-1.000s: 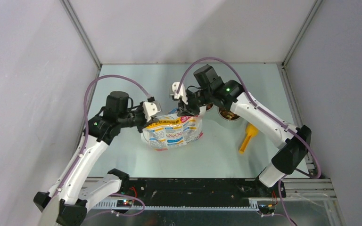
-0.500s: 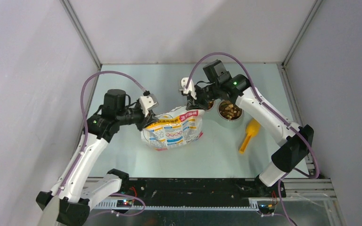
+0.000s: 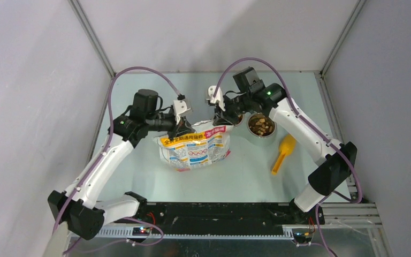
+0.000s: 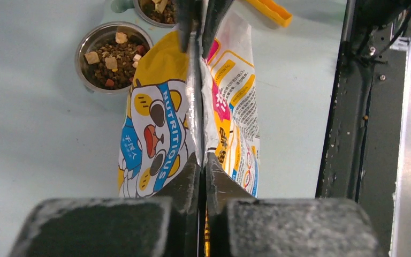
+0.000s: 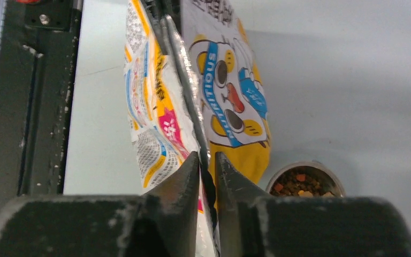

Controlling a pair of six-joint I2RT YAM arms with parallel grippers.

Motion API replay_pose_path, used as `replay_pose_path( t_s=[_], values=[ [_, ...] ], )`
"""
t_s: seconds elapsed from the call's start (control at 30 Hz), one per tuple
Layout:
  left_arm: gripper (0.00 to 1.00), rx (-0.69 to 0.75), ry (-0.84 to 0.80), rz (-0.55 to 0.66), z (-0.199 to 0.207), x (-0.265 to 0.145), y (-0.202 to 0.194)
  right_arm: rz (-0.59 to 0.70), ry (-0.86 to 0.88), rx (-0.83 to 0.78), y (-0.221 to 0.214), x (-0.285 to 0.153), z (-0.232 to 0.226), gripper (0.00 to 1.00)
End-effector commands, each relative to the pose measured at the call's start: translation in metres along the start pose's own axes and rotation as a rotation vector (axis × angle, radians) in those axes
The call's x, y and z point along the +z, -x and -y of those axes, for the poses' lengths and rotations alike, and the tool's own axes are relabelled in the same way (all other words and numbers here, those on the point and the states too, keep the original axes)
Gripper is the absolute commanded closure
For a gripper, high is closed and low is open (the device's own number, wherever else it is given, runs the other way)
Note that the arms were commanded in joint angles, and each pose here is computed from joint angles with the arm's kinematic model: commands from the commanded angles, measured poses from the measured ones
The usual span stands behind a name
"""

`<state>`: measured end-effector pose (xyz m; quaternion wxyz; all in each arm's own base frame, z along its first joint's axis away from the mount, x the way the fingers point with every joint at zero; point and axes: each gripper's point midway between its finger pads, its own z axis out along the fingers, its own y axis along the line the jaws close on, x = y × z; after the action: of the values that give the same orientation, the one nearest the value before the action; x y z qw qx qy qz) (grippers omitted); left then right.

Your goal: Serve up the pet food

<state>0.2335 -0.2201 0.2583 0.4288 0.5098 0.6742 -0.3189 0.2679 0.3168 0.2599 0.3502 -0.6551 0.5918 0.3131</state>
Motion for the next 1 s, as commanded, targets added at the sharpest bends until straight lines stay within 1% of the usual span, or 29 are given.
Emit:
replay_pose_path(
  t_s=[0.0, 0.03, 0.07, 0.13, 0.27, 0.37, 0.43, 0.5, 0.53, 0.57, 0.67, 0.7, 0.73, 0.77, 0.8, 0.83, 0.87, 0.9, 0.93, 0.97],
  values=[
    [0.99, 0.068, -0.028, 0.047, 0.0, 0.003, 0.025, 0.105, -0.081, -0.016, 0.031, -0.019, 0.019, 0.64],
    [1.0, 0.07, -0.023, 0.046, -0.002, 0.002, 0.026, 0.117, -0.073, -0.01, 0.033, -0.018, 0.018, 0.59],
    [1.0, 0.07, -0.013, 0.041, -0.004, 0.002, 0.026, 0.135, -0.057, -0.001, 0.037, -0.015, 0.017, 0.49],
    [1.0, 0.075, 0.0, 0.038, -0.007, 0.001, 0.028, 0.147, -0.036, 0.004, 0.041, -0.007, 0.014, 0.44],
    [1.0, 0.053, 0.011, 0.041, -0.012, 0.0, 0.038, 0.174, -0.001, 0.023, 0.05, 0.01, 0.012, 0.41],
    [1.0, 0.029, 0.013, 0.042, -0.015, 0.001, 0.042, 0.197, 0.045, 0.063, 0.054, 0.02, 0.007, 0.41],
    [1.0, 0.005, 0.02, 0.043, -0.017, 0.002, 0.042, 0.199, 0.069, 0.051, 0.055, 0.024, 0.001, 0.42],
    [1.0, -0.026, 0.026, 0.048, -0.02, 0.002, 0.041, 0.189, 0.085, 0.034, 0.054, 0.027, -0.005, 0.46],
    [1.0, -0.045, 0.031, 0.054, -0.022, 0.002, 0.042, 0.179, 0.083, 0.033, 0.051, 0.029, -0.007, 0.5],
    [1.0, -0.063, 0.033, 0.06, -0.024, 0.001, 0.042, 0.176, 0.076, 0.022, 0.052, 0.029, -0.008, 0.52],
    [1.0, -0.078, 0.04, 0.076, -0.029, -0.002, 0.044, 0.147, 0.02, 0.007, 0.047, 0.032, -0.005, 0.65],
    [1.0, -0.081, 0.047, 0.079, -0.031, -0.004, 0.043, 0.143, 0.002, 0.004, 0.046, 0.032, -0.001, 0.77],
    [1.0, -0.08, 0.053, 0.081, -0.033, -0.004, 0.043, 0.138, -0.005, 0.006, 0.045, 0.033, 0.0, 0.85],
    [0.93, -0.086, 0.065, 0.08, -0.036, -0.006, 0.042, 0.138, -0.013, 0.006, 0.044, 0.033, 0.002, 0.97],
    [0.85, -0.093, 0.069, 0.076, -0.037, -0.007, 0.04, 0.141, -0.015, 0.012, 0.044, 0.032, 0.004, 0.99],
    [0.71, -0.08, 0.053, 0.076, -0.035, -0.008, 0.039, 0.151, -0.012, 0.014, 0.045, 0.03, 0.005, 1.0],
    [0.66, -0.09, 0.043, 0.062, -0.033, -0.01, 0.032, 0.157, -0.021, 0.027, 0.046, 0.027, 0.009, 1.0],
    [0.61, -0.05, 0.026, 0.062, -0.029, -0.012, 0.031, 0.163, -0.023, 0.03, 0.048, 0.026, 0.01, 1.0],
    [0.6, -0.058, 0.014, 0.035, -0.025, -0.015, 0.023, 0.171, -0.029, 0.031, 0.05, 0.023, 0.013, 1.0],
    [0.59, -0.013, 0.017, 0.021, -0.025, -0.018, 0.019, 0.18, -0.029, 0.028, 0.053, 0.021, 0.014, 1.0]
  ],
)
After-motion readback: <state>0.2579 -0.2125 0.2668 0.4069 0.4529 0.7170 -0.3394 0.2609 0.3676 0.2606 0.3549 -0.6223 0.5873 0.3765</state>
